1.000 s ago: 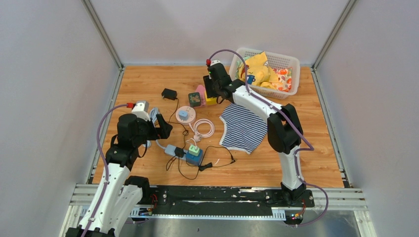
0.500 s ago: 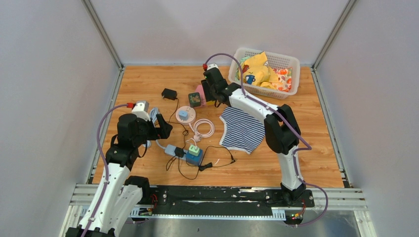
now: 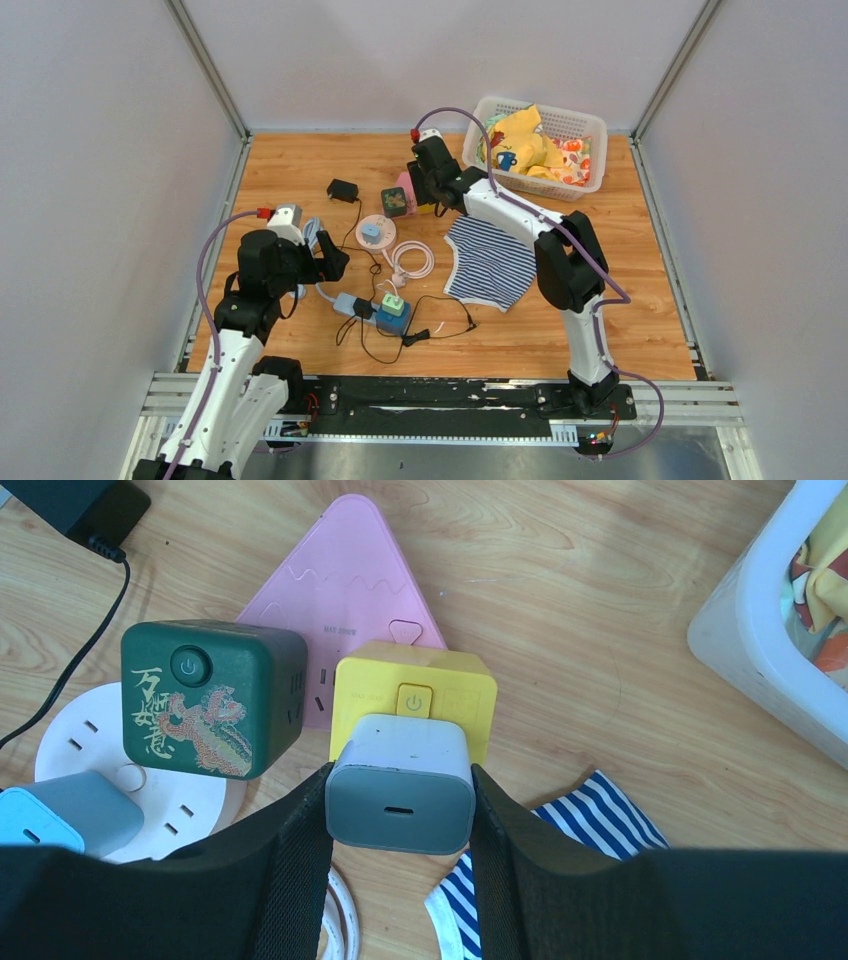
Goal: Insert the plug
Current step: Insert the plug into the socket.
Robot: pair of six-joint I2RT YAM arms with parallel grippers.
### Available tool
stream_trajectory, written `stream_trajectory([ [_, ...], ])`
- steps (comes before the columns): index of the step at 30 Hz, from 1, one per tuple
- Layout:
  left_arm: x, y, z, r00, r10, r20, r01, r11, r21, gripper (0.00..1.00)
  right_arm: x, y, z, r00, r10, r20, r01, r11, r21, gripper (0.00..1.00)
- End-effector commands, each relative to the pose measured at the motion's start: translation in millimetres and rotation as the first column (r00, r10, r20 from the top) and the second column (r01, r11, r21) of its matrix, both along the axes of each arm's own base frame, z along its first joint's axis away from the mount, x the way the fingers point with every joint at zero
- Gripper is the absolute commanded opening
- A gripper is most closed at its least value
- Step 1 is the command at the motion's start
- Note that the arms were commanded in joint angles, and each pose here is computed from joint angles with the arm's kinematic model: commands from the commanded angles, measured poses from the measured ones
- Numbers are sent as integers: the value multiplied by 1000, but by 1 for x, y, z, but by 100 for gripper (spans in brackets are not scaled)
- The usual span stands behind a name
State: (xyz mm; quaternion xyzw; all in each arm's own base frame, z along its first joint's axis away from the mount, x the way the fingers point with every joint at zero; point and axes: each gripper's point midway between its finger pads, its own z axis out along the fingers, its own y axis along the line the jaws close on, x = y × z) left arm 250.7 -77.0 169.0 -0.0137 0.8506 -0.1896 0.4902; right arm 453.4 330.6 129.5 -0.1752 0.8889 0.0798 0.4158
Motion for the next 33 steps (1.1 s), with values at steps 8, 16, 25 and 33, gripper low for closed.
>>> stream_trajectory([
  [8, 0, 4, -6, 1000, 9, -8, -9, 1000, 17, 99, -20, -3, 7, 993, 34, -111, -38, 999, -37, 41],
  [16, 0, 4, -6, 1000, 12, -11, -12, 1000, 19, 99, -25, -5, 61, 998, 46, -41, -45, 998, 31, 73],
  [25, 2, 6, -13, 999, 25, -36, -23, 999, 29, 99, -65, -28, 84, 995, 96, -37, -94, 994, 49, 83],
  [33, 33, 39, -9, 970, 237, -48, -231, 967, 104, 95, -116, -51, 94, 987, 159, -27, -155, 982, 105, 100],
])
